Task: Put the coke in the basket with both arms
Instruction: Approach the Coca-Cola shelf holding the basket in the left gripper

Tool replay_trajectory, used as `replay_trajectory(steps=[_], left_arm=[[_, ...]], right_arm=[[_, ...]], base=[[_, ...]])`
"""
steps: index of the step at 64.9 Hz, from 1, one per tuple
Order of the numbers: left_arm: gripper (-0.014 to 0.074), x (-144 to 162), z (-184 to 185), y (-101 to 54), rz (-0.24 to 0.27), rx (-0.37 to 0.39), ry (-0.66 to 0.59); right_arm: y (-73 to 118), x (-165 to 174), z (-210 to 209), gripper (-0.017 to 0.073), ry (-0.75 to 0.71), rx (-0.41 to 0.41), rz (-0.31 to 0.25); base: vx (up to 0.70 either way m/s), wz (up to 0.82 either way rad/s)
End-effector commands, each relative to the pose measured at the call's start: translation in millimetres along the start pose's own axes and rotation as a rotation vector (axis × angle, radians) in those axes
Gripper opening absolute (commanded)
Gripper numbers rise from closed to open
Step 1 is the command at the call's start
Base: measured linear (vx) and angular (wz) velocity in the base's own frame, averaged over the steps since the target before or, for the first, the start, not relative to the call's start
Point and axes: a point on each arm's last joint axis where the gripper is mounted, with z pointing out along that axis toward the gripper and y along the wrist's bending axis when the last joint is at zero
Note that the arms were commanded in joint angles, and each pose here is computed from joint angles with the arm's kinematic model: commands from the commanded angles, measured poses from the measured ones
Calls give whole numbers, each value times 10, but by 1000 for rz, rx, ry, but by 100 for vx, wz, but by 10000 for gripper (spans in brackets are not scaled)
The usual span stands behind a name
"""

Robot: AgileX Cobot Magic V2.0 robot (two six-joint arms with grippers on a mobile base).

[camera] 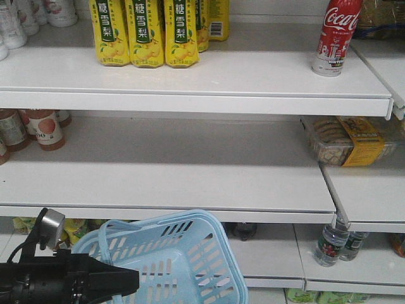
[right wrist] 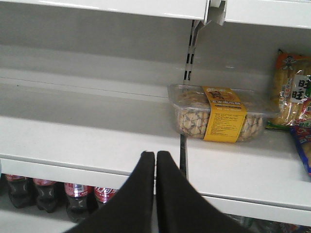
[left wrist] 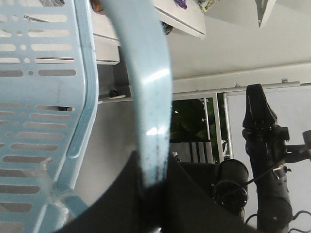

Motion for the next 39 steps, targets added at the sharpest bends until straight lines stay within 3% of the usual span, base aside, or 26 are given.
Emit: replay_trajectory(steps=[1, 39], left_arm=[[-6, -57, -22, -185, 11, 138, -51], [-6, -57, -22, -185, 11, 138, -51]], right_arm=[[-6, -49, -7, -2, -79, 9, -8], [-6, -51, -7, -2, -80, 9, -8]], base=[[5, 0], [5, 0]])
